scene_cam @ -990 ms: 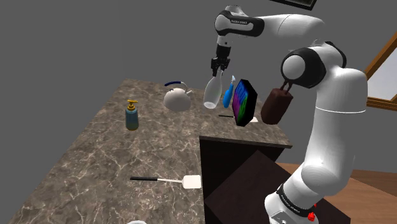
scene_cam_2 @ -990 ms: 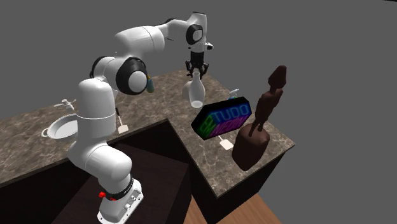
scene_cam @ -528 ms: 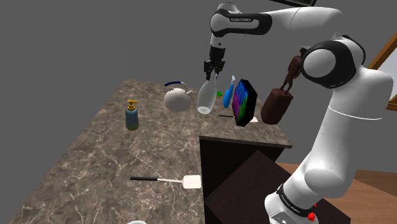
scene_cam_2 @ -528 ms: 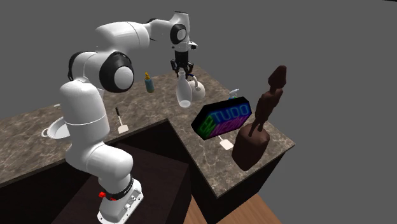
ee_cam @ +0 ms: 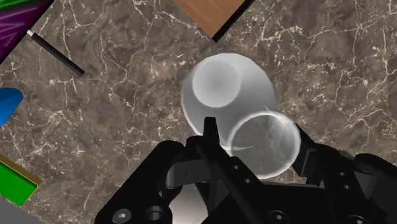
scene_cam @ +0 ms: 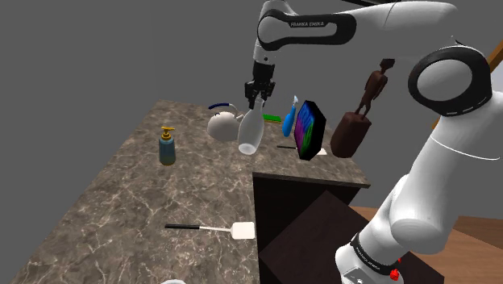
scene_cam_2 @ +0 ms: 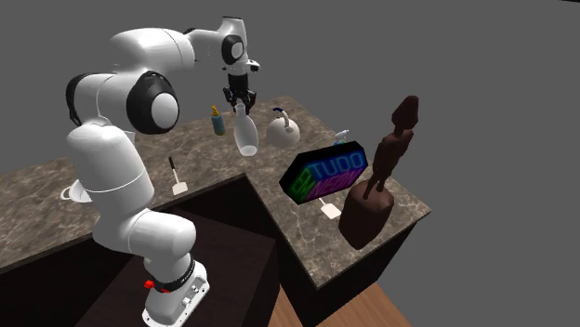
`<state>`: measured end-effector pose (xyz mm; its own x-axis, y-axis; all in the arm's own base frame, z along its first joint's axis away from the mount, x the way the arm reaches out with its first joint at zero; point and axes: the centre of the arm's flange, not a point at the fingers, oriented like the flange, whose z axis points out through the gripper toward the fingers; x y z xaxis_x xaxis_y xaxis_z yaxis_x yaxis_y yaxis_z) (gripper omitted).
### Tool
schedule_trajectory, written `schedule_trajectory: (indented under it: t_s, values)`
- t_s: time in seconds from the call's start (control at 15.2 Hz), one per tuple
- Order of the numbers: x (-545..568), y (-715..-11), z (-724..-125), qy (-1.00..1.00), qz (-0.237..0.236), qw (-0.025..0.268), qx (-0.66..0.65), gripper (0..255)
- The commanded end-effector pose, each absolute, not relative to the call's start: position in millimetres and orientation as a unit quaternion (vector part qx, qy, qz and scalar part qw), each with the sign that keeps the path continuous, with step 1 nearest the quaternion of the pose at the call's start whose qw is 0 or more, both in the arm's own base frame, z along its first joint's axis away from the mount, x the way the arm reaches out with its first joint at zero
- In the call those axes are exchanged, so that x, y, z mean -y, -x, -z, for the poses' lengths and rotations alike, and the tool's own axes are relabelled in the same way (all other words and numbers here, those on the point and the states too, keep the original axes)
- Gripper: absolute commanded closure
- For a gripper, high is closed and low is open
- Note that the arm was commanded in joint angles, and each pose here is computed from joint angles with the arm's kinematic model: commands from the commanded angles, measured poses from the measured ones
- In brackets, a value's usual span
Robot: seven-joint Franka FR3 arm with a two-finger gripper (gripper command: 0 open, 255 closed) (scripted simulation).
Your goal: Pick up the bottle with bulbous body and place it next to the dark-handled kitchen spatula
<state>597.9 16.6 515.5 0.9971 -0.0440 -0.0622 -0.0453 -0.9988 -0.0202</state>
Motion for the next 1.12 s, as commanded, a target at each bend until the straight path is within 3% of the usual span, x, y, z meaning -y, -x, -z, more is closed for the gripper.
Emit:
schedule_trajectory:
  t_s: [0.0, 1.06]
  values:
    - [-40.7, -588.9, -514.9, 0.999, -0.031, 0.011, -0.023, 255]
    - [-202.5, -539.3, -499.6, 0.999, -0.031, 0.011, -0.023, 255]
